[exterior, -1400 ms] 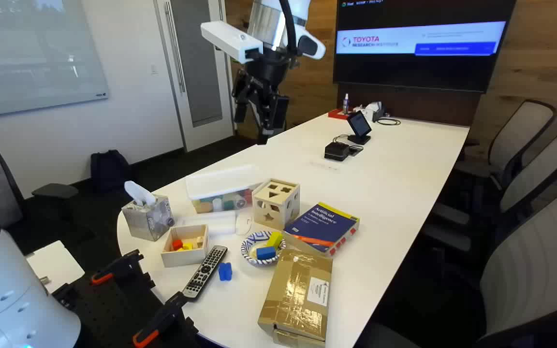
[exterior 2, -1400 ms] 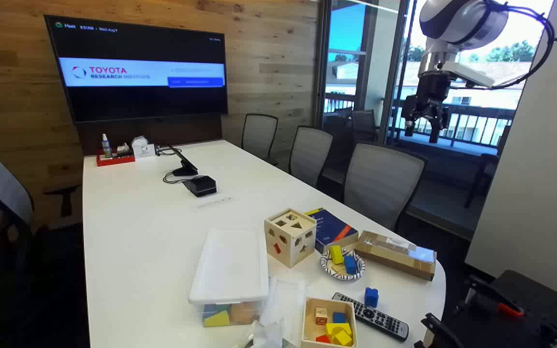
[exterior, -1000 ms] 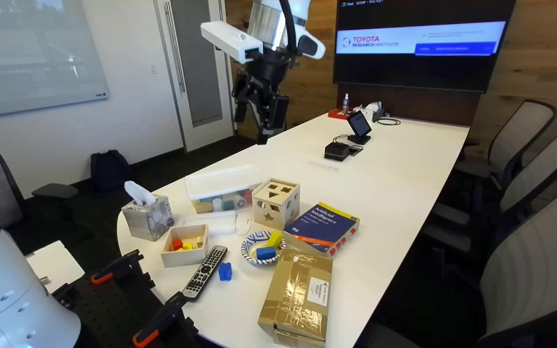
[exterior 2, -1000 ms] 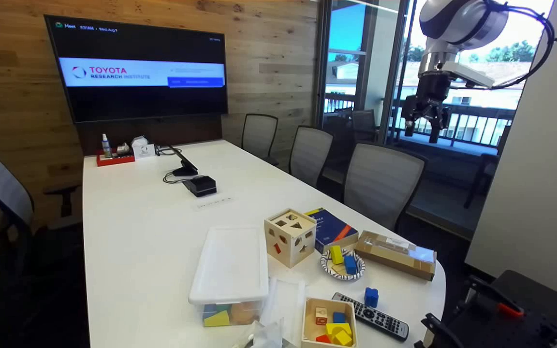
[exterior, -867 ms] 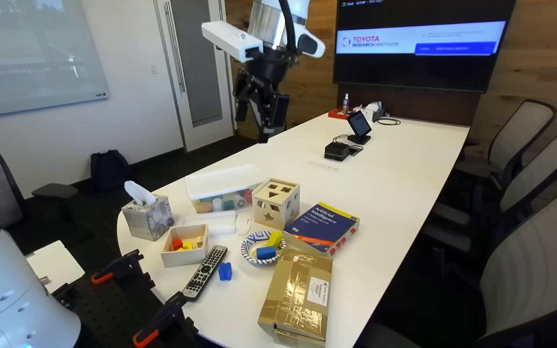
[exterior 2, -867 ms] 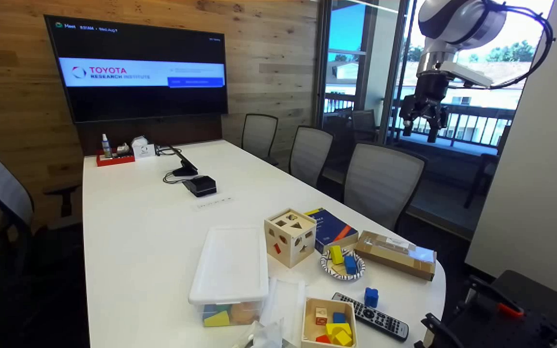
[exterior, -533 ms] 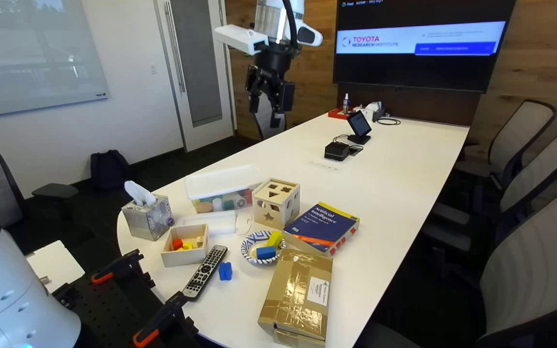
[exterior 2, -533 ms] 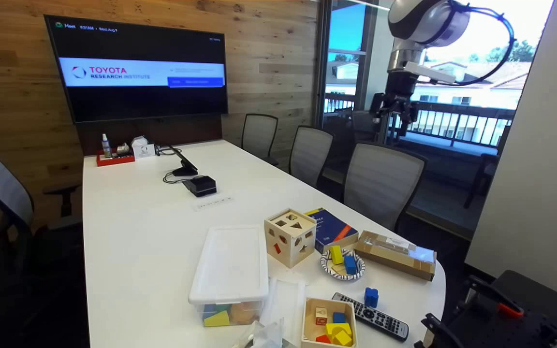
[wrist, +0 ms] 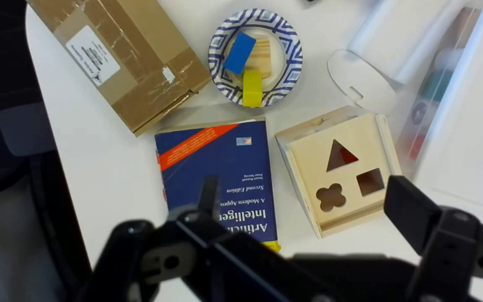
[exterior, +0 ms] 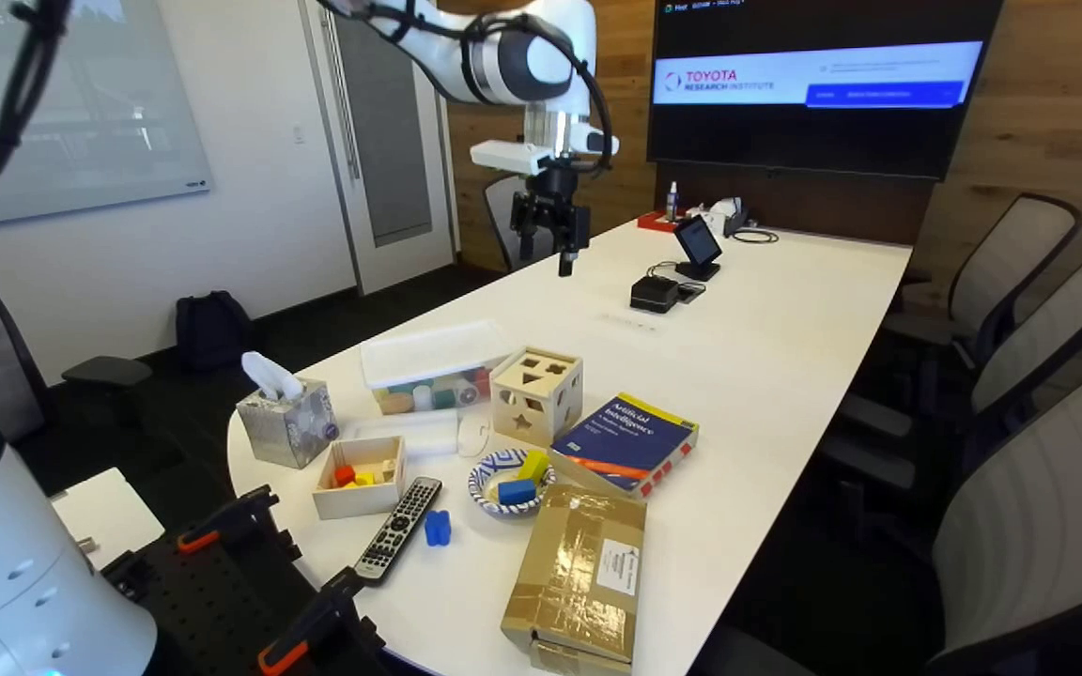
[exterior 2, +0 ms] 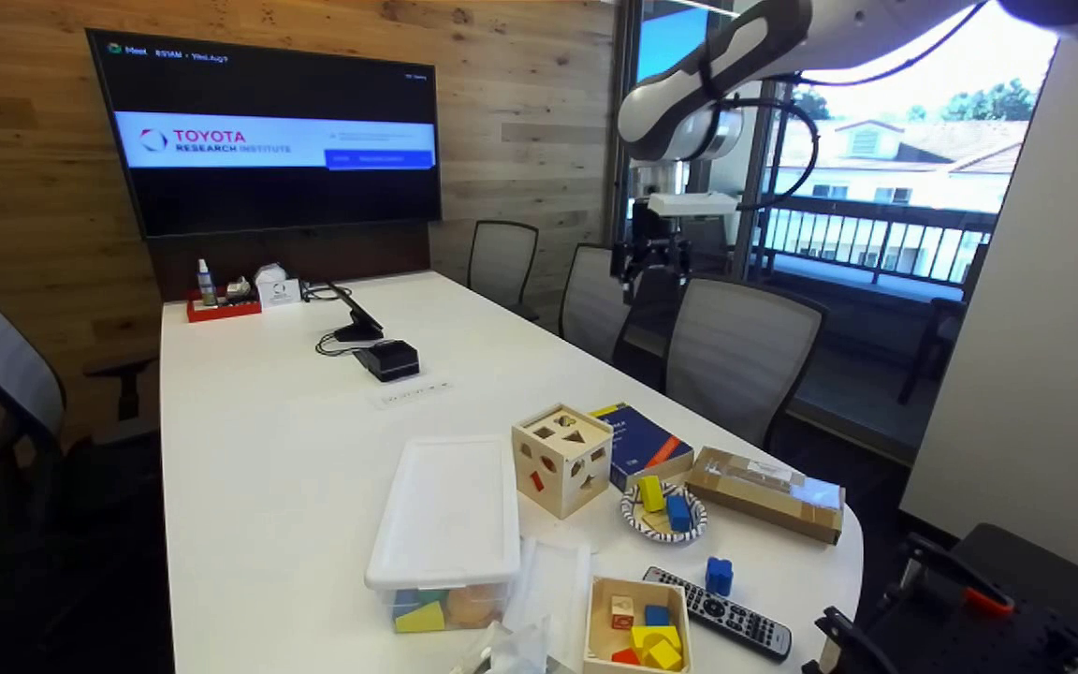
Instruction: Open the lid on the cube
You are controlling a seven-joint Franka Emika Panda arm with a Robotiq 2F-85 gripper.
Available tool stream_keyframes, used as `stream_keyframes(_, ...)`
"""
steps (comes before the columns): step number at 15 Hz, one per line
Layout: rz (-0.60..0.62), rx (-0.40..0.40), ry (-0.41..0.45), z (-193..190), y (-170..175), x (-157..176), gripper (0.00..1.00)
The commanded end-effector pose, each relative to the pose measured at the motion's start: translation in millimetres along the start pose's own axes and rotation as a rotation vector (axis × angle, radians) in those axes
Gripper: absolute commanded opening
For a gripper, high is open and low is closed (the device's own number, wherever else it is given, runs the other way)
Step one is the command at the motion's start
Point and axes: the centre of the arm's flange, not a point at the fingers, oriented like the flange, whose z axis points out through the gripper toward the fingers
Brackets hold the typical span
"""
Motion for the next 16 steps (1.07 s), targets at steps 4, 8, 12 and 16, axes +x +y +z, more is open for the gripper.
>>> stream_keyframes(4,-0.221,-0.045,-0.086,91,-59,82,1.00)
stream_keyframes(8,-0.323,-0.037,-0.102,144,-87,95,1.00)
stream_keyframes(12,-0.360,-0.029,-0.103,183,-109,102,1.00)
stream_keyframes(16,-0.371,-0.029,-0.108,208,-123,106,1.00)
